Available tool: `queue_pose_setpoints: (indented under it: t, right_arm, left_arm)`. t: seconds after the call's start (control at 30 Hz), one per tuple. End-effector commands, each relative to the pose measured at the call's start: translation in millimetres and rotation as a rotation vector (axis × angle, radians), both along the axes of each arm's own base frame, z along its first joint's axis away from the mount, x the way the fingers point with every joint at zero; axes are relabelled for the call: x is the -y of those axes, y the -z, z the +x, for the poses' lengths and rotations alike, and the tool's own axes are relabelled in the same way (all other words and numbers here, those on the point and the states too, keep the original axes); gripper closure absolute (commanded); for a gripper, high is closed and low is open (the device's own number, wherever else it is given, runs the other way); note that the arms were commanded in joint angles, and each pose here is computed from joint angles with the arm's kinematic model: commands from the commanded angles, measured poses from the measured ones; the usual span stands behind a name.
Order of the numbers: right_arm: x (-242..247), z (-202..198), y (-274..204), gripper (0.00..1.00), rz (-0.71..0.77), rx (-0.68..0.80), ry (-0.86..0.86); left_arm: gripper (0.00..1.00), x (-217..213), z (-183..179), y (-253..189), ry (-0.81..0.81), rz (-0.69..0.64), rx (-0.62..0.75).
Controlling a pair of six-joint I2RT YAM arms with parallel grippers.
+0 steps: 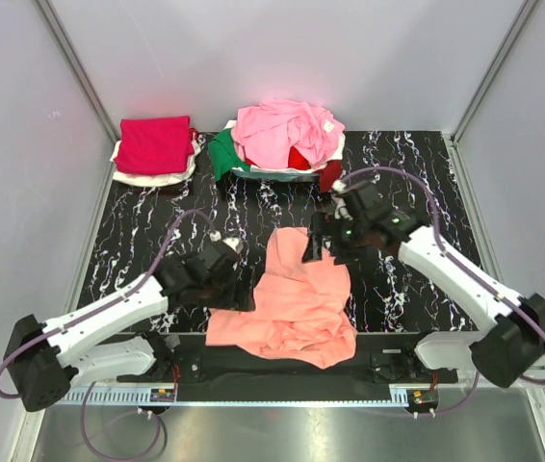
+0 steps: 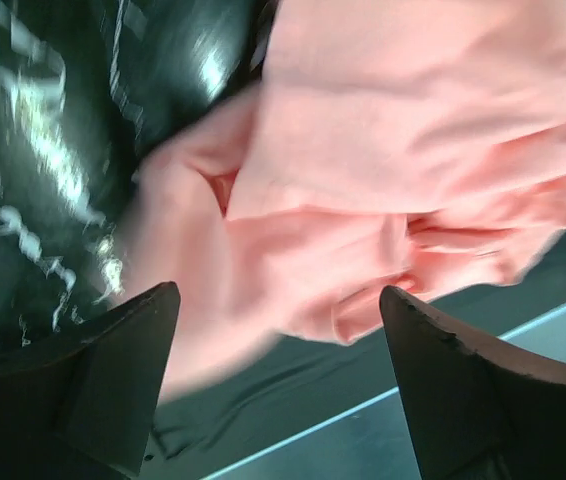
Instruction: Fold and stack the t-shirts
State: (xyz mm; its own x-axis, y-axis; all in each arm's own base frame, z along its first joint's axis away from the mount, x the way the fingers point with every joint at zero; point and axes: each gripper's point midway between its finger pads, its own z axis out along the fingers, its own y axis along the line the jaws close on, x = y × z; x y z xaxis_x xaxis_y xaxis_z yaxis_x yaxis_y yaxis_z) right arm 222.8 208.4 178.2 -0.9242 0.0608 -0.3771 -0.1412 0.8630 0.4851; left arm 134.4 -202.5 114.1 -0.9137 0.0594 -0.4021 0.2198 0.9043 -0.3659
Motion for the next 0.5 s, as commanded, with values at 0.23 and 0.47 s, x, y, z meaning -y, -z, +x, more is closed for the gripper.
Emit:
queue_pose_setpoints:
  t: [0.23, 0.47]
  right_arm:
    - [-120.0, -9.1, 19.4, 0.01, -0.069, 0.018, -0.272]
    - [-176.0, -30.0, 63.0, 0.09, -0.235, -0.03, -0.381]
  left_arm:
    - [0.19, -25.6, -12.6, 22.9, -0.186, 0.024, -0.059]
    - [0.38, -51.8, -21.7, 13.9, -0.372, -0.09, -0.016]
